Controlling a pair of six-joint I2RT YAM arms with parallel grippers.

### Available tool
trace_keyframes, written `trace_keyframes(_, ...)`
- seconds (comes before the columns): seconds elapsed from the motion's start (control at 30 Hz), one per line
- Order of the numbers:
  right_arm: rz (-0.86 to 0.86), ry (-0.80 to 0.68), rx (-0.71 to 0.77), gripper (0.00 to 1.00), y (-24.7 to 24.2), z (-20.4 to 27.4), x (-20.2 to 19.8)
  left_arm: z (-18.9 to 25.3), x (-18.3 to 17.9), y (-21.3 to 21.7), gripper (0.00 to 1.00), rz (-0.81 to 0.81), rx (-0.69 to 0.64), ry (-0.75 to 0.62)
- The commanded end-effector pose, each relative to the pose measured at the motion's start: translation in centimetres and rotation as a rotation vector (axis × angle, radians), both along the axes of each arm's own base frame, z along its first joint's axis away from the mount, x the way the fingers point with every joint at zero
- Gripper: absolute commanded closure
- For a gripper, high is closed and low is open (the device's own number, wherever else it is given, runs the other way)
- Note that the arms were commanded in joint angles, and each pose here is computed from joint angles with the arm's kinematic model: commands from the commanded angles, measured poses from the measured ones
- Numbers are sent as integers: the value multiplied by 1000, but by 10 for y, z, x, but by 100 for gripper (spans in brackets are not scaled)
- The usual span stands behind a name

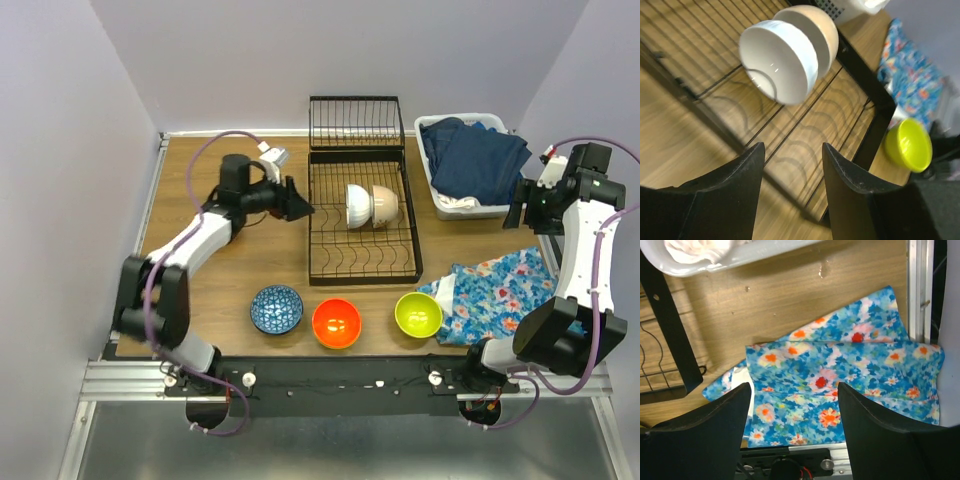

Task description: Load the bowls into the dish rack

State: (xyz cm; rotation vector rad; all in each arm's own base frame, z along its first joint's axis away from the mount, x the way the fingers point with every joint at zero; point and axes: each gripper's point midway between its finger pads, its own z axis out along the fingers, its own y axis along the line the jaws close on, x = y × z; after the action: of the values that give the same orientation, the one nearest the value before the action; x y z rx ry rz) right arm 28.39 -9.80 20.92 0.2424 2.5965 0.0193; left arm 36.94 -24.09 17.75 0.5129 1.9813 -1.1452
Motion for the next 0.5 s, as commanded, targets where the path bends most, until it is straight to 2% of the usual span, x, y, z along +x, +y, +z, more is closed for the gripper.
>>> trace_keyframes(0.0,53,-98,7,22,0,8,20,-14,-72,68,42,-124,363,-102)
trace_keyframes(0.1,102,-141,4,22,5,12,23,-10,-103,98,43,-201,504,-136)
trace_keyframes(0.17,128,-161,-9,22,6,13,22,-7,-131,111,43,-324,595,-203)
trace_keyframes(0.23,162,-159,-15,22,9,5,19,2,-142,122,43,-382,675,-276)
trace_keyframes(0.27,174,-161,-15,22,10,2,18,-1,-161,128,43,-436,692,-238)
trace_keyframes(0.3,190,-167,-22,22,12,2,15,5,-167,130,43,-545,722,-339)
trace_keyframes(0.37,205,-162,-7,22,16,-7,11,2,-201,131,43,-714,731,-327)
trace_keyframes(0.47,224,-166,25,22,25,-13,6,-4,-229,125,41,-937,765,-424)
